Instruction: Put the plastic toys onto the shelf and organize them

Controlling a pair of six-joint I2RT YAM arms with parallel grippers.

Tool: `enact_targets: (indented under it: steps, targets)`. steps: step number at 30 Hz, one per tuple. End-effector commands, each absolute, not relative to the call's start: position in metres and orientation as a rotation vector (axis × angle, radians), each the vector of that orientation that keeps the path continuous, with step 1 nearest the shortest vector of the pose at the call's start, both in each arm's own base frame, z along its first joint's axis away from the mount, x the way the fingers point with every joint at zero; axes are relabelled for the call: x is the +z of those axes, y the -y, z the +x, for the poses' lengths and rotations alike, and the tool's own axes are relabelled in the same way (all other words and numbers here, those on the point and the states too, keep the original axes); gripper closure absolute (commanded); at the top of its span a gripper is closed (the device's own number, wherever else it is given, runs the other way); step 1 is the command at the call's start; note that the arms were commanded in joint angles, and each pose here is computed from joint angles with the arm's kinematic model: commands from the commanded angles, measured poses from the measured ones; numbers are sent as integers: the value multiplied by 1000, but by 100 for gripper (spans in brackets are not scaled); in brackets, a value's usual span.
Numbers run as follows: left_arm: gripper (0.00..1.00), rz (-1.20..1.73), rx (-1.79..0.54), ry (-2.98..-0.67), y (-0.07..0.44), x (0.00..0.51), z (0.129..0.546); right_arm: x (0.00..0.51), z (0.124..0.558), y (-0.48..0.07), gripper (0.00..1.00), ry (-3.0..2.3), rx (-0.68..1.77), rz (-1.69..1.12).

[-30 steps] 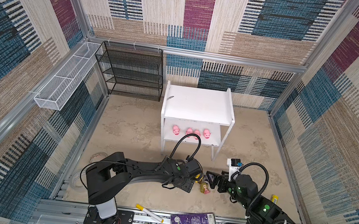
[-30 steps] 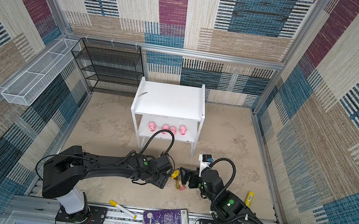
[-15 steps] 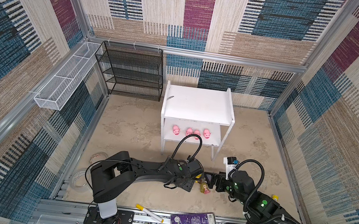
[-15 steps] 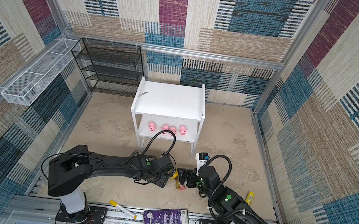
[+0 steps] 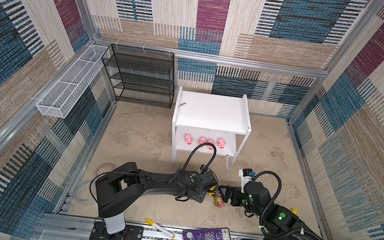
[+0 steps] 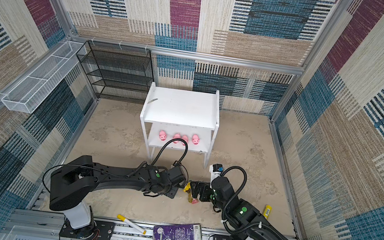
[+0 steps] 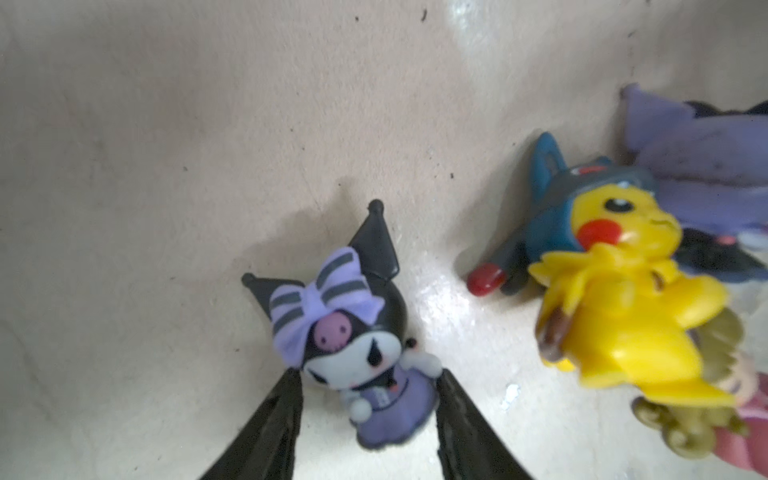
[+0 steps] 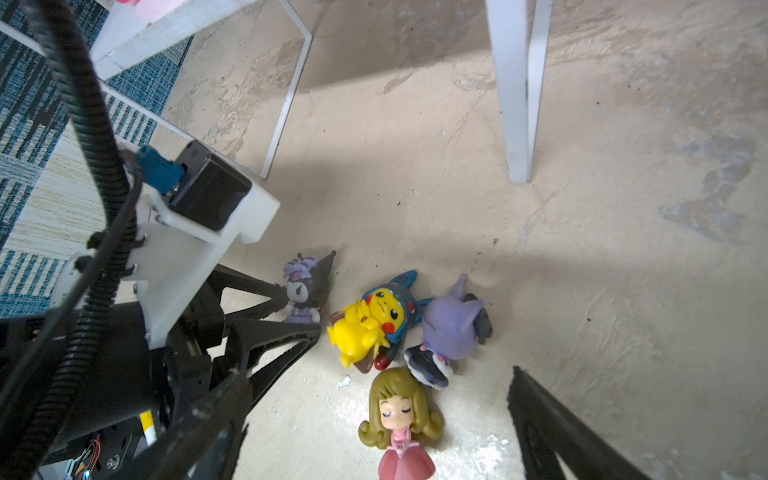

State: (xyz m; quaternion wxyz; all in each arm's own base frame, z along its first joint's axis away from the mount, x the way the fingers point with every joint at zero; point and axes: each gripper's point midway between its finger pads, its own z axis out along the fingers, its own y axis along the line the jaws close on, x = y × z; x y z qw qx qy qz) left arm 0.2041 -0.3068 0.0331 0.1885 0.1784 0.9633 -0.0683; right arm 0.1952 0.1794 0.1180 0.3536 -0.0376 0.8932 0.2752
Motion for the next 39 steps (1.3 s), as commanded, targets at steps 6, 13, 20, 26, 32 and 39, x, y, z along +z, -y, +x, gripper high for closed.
enact_targets:
  steps: [6,13,20,26,32,39]
  targets:
    - [58,538,-216,-2666,294,43,199,129,195,-194,2,-2264,783,-185]
    - [65,584,-324,-2608,290,54,190,125,195,-206,2,-2276,834,-208]
    - [52,651,-404,-2569,297,55,185,129,195,-210,2,-2266,856,-218]
    - [42,648,-387,-2592,306,44,190,134,196,-207,2,-2257,842,-206]
    - [51,668,-373,-2612,316,32,194,135,194,-201,2,-2258,824,-195]
    - [56,643,-341,-2619,312,26,197,135,194,-201,2,-2261,822,-199]
